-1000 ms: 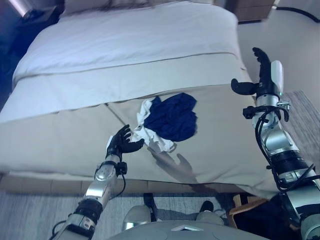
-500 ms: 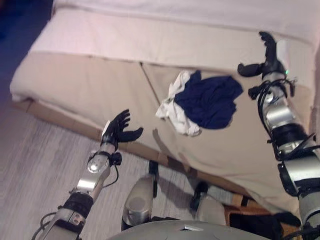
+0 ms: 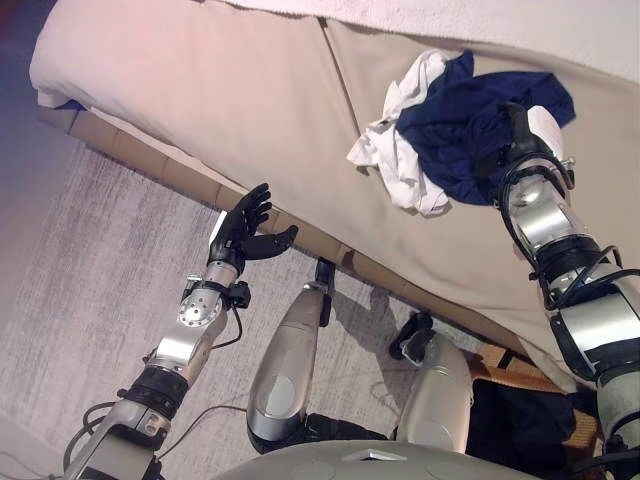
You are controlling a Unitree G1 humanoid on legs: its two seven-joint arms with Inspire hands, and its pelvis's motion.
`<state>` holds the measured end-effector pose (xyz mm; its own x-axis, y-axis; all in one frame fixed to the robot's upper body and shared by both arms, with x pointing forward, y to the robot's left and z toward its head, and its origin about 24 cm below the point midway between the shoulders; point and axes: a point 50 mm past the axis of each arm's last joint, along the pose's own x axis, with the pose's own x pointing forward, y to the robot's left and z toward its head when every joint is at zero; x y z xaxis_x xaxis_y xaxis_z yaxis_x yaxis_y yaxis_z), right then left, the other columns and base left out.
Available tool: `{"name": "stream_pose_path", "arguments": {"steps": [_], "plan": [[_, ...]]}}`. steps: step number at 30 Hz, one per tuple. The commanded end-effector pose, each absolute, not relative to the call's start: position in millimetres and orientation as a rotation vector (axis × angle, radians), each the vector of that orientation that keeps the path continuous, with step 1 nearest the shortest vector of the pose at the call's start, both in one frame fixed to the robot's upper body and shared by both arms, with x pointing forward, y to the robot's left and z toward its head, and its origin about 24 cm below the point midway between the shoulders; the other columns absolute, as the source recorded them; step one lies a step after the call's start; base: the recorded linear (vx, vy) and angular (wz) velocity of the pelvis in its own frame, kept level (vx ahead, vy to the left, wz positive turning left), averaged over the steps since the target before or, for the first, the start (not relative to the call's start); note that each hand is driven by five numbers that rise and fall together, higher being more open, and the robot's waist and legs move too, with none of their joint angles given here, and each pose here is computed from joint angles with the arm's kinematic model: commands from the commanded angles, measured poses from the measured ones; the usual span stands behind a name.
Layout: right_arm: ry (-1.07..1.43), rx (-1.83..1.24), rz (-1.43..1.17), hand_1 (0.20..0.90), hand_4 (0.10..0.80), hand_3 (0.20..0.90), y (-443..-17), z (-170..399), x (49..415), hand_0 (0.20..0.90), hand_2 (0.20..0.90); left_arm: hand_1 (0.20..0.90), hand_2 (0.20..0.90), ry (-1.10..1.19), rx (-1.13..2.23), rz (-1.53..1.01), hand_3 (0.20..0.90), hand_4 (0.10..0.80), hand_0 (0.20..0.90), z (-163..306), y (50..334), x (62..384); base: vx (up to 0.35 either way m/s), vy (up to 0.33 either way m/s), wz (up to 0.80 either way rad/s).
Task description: Pick up the clothes from the bed and place them into the basket
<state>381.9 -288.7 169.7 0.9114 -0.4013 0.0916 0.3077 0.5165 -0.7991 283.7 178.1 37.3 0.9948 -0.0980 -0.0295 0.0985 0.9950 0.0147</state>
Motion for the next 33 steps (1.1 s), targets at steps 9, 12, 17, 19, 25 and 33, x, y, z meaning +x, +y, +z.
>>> {"name": "stream_pose_path", "arguments": {"steps": [9,12,17,19,25,33], "plan": [[0.057,-1.058,-0.502,0.615,0.468,0.568,-302.1,238.1,390.0,0.615,0.615,0.9,0.9,-0.224,-0.085,-0.143,0.9,0.8,0.9,84.6,163.1,276.1,-0.011,0.006,0.02],[0.062,-1.051,-0.511,0.46,0.287,0.387,-306.3,243.1,389.0,0.46,0.46,0.9,0.9,-0.226,-0.086,-0.149,0.9,0.8,0.9,84.9,163.5,275.2,0.0,0.0,0.0],[0.057,-1.071,-0.535,0.3,0.1,0.2,-311.7,249.9,386.6,0.3,0.3,0.9,0.9,-0.238,-0.088,-0.149,0.9,0.8,0.9,87.9,164.2,273.0,0.0,0.0,0.0],[0.043,-1.061,-0.554,0.3,0.1,0.2,-312.2,253.8,385.8,0.3,0.3,0.9,0.9,-0.234,-0.09,-0.143,0.9,0.8,0.9,87.7,165.2,273.0,0.0,0.0,0.0],[0.016,-1.075,-0.595,0.3,0.1,0.2,-316.9,259.1,383.2,0.3,0.3,0.9,0.9,-0.233,-0.08,-0.129,0.9,0.8,0.9,86.5,168.1,272.5,-0.005,0.0,0.0],[-0.054,-1.073,-0.634,0.3,0.1,0.2,-316.9,266.6,379.9,0.3,0.3,0.9,0.9,-0.221,-0.062,-0.127,0.9,0.8,0.9,86.5,169.0,276.9,-0.007,0.0,-0.05]]}}
